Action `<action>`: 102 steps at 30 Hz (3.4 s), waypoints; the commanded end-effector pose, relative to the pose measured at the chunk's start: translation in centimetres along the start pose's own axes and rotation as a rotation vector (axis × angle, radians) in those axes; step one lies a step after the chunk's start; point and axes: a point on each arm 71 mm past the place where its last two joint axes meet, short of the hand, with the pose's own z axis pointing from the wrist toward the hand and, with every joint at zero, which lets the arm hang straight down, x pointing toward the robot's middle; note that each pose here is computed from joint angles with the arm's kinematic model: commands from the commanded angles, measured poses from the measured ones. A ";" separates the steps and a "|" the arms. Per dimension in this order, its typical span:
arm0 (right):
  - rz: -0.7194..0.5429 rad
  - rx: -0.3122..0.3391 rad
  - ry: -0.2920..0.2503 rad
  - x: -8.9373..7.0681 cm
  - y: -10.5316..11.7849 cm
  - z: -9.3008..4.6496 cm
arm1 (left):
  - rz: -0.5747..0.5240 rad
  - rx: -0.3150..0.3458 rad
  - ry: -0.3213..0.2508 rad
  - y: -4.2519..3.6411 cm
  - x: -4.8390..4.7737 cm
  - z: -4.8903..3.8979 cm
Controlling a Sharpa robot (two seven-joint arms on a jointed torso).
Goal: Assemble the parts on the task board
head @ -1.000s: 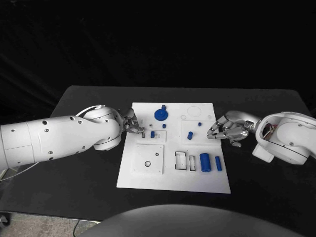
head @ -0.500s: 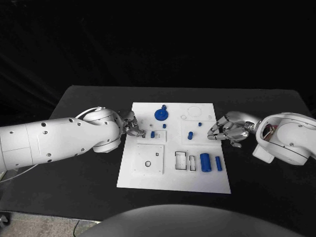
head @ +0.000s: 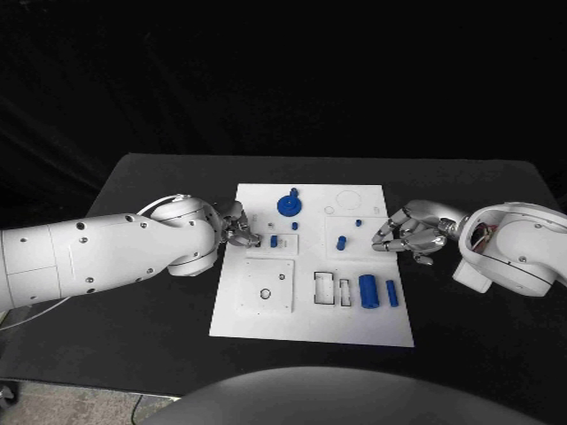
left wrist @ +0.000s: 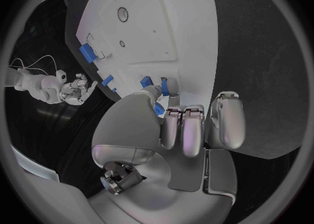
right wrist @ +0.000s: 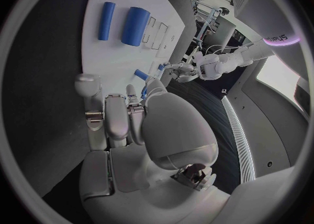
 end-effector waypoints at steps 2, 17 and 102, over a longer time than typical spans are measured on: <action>-0.001 0.004 0.014 0.1 0.0 0.0 | 0.000 0.020 0.021 -0.21 0.49 0.11; -0.004 0.007 0.015 0.2 -0.1 0.0 | 0.020 0.028 0.054 -0.38 0.81 0.10; -0.005 -0.232 -0.285 -1.7 1.2 -1.2 | 0.683 0.693 -0.294 -10.09 -2.62 3.26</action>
